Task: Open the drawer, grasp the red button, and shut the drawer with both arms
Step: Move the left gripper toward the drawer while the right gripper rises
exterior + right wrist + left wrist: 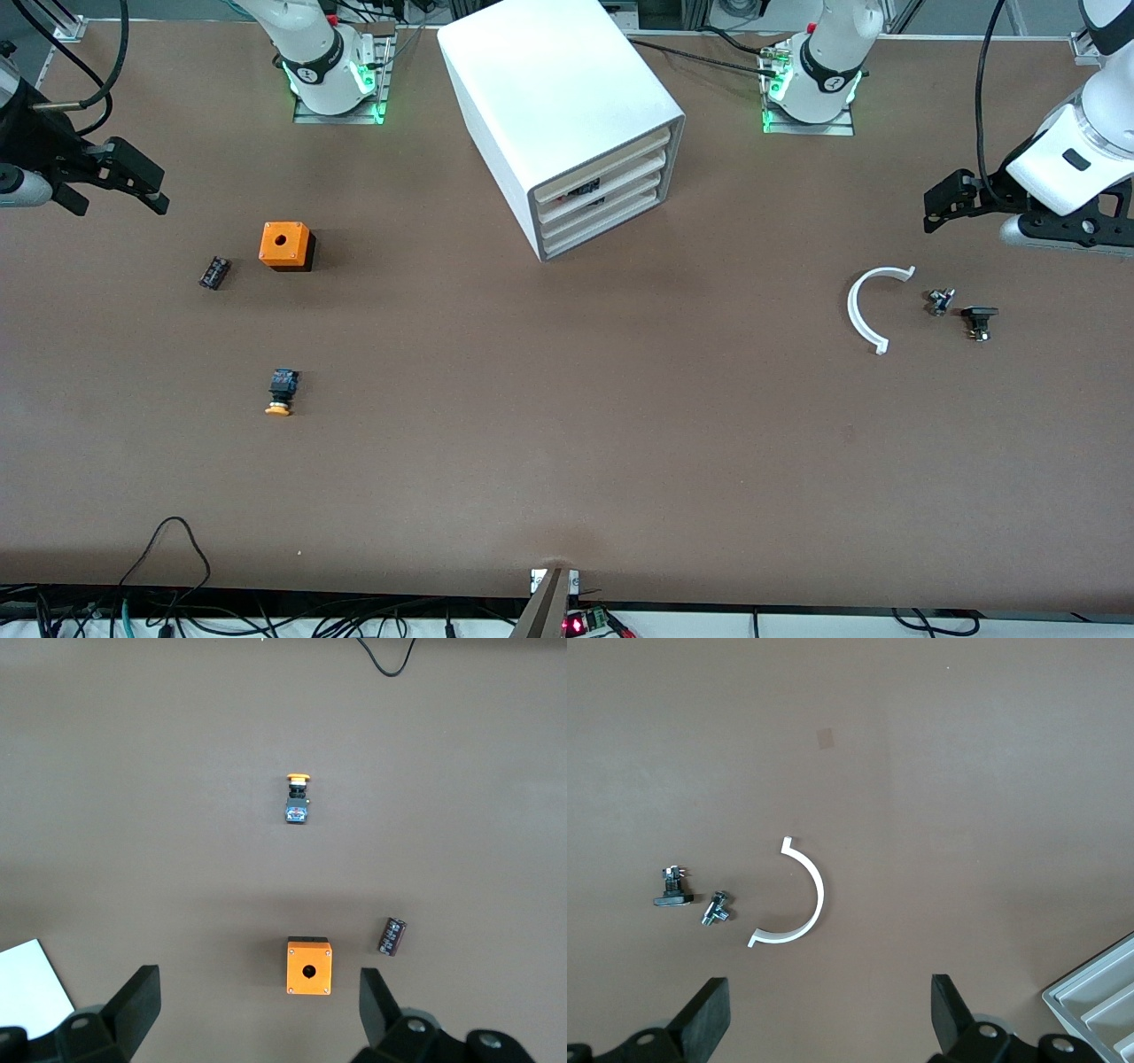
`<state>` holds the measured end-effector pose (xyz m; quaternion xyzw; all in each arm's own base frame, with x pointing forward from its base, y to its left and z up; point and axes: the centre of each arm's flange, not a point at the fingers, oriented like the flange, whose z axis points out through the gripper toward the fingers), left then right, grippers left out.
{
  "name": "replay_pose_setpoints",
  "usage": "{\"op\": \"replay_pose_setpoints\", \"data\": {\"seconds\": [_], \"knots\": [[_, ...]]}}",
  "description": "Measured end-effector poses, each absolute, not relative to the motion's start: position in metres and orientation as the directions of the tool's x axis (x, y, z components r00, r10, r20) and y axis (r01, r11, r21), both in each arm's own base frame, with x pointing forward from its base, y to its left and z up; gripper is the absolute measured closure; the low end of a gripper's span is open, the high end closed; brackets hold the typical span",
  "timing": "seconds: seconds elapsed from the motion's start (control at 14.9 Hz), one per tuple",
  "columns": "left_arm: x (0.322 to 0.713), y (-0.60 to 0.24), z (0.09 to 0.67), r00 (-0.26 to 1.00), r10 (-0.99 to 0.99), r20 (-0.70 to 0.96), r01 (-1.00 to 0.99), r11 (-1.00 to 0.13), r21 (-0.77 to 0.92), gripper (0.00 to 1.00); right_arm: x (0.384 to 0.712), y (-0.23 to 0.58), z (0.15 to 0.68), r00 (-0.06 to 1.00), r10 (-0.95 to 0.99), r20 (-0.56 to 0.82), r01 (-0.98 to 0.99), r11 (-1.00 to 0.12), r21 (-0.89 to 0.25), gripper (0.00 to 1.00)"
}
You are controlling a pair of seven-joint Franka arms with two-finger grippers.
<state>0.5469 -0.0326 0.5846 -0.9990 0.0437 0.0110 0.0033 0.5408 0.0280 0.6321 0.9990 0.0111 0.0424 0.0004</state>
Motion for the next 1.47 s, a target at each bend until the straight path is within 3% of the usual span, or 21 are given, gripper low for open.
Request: {"op": "replay_pose_setpoints", "data": {"seconds": [0.6, 1.07, 1.47], "knots": [[0.544, -0.050, 0.586, 0.992, -0.118, -0.034, -0.119, -0.993, -0.006, 0.00, 0.547, 0.028, 0.617, 0.999, 0.022, 0.047, 0.022, -1.000, 0.002, 0.00], [0.543, -0.052, 0.585, 0.991, -0.122, -0.047, -0.122, -0.992, -0.005, 0.00, 0.583, 0.030, 0.529, 0.994, 0.025, -0.104, 0.025, -1.000, -0.001, 0.00], [0.536, -0.080, 0.556, 0.969, -0.142, -0.204, -0.089, -0.964, 0.252, 0.00, 0.613, 0.054, 0.468, 0.992, 0.060, -0.113, 0.059, -0.998, -0.010, 0.00]]}}
